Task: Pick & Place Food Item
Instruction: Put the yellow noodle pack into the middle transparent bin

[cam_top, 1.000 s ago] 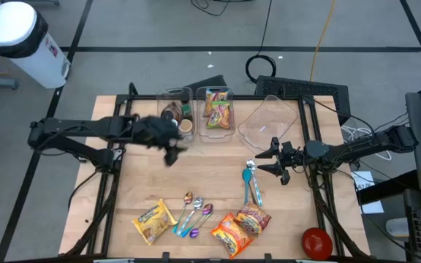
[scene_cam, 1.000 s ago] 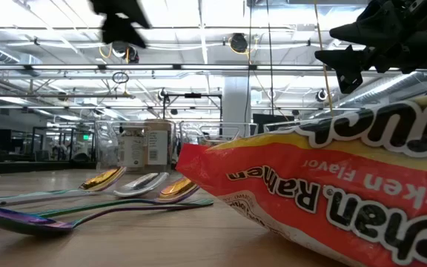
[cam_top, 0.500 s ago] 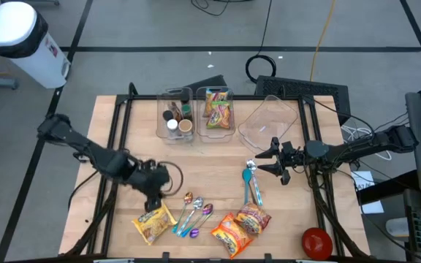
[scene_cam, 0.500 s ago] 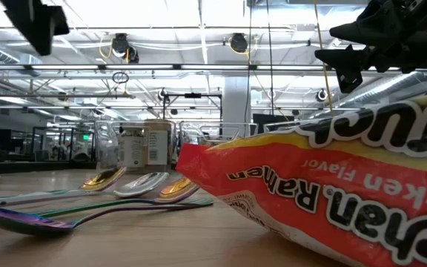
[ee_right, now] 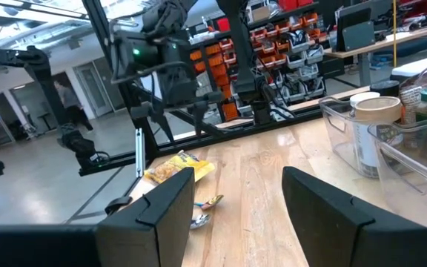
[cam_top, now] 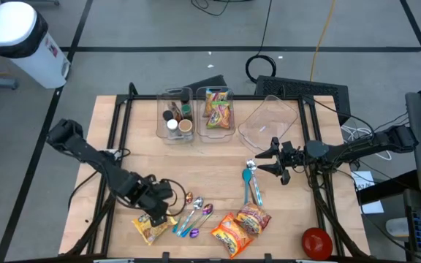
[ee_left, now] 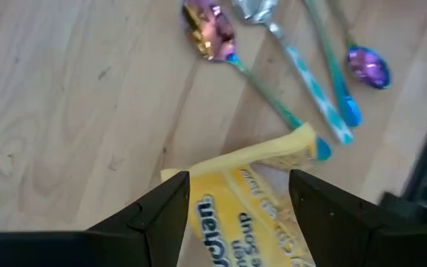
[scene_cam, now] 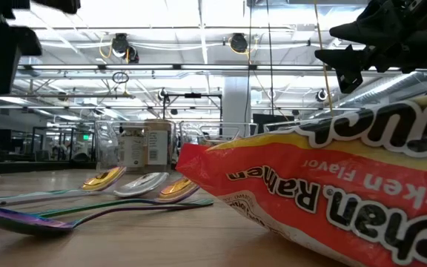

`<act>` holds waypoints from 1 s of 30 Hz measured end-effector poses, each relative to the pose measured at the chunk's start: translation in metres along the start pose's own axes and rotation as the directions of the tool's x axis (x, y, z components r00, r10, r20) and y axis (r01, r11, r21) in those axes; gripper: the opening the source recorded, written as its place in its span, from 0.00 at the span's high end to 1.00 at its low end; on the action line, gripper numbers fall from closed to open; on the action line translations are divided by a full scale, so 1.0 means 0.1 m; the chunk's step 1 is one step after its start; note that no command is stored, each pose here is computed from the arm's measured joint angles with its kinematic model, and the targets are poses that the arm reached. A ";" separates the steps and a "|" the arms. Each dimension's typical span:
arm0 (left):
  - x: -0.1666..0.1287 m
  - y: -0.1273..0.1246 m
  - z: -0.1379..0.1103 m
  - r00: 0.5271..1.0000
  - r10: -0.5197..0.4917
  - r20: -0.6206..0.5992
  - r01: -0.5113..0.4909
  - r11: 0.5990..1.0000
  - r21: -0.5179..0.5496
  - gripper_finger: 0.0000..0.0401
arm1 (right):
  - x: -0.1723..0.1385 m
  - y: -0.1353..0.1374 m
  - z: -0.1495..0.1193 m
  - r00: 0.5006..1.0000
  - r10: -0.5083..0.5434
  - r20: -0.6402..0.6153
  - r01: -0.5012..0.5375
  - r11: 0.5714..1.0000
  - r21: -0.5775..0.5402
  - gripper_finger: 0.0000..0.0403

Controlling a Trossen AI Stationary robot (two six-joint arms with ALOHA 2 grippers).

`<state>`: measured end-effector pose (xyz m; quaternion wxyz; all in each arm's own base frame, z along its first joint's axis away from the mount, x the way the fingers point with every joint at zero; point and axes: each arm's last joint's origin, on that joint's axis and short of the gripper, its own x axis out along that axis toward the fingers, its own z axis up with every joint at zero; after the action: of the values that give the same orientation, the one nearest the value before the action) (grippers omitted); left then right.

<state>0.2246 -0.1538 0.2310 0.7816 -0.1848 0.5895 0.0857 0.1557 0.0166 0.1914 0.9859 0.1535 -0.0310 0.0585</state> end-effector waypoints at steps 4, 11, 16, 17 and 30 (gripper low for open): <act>0.10 0.19 -0.08 0.999 0.036 -0.018 -0.037 0.999 -0.029 0.40 | 0.00 0.00 0.00 1.000 0.000 0.001 0.000 1.000 0.009 0.51; 0.28 0.52 -0.28 0.967 -0.242 0.076 0.249 0.963 -0.105 0.40 | 0.00 0.00 0.01 1.000 0.005 0.015 -0.005 1.000 0.009 0.51; 0.42 0.67 -0.39 0.945 -0.313 0.097 0.326 0.927 -0.183 0.40 | 0.00 0.00 0.01 1.000 0.005 0.014 -0.005 1.000 0.008 0.51; 0.45 0.70 -0.41 0.950 -0.301 0.088 0.313 0.927 -0.207 0.40 | 0.00 0.00 0.01 1.000 0.005 0.014 -0.005 1.000 0.008 0.51; 0.56 0.72 -0.45 0.935 -0.345 0.077 0.353 0.900 -0.254 0.40 | 0.00 0.00 0.01 1.000 0.005 0.013 -0.005 1.000 0.006 0.51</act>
<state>0.1759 -0.1102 0.1533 0.7616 -0.3883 0.5182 0.0246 0.1556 0.0166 0.1927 0.9851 0.1567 -0.0378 0.0599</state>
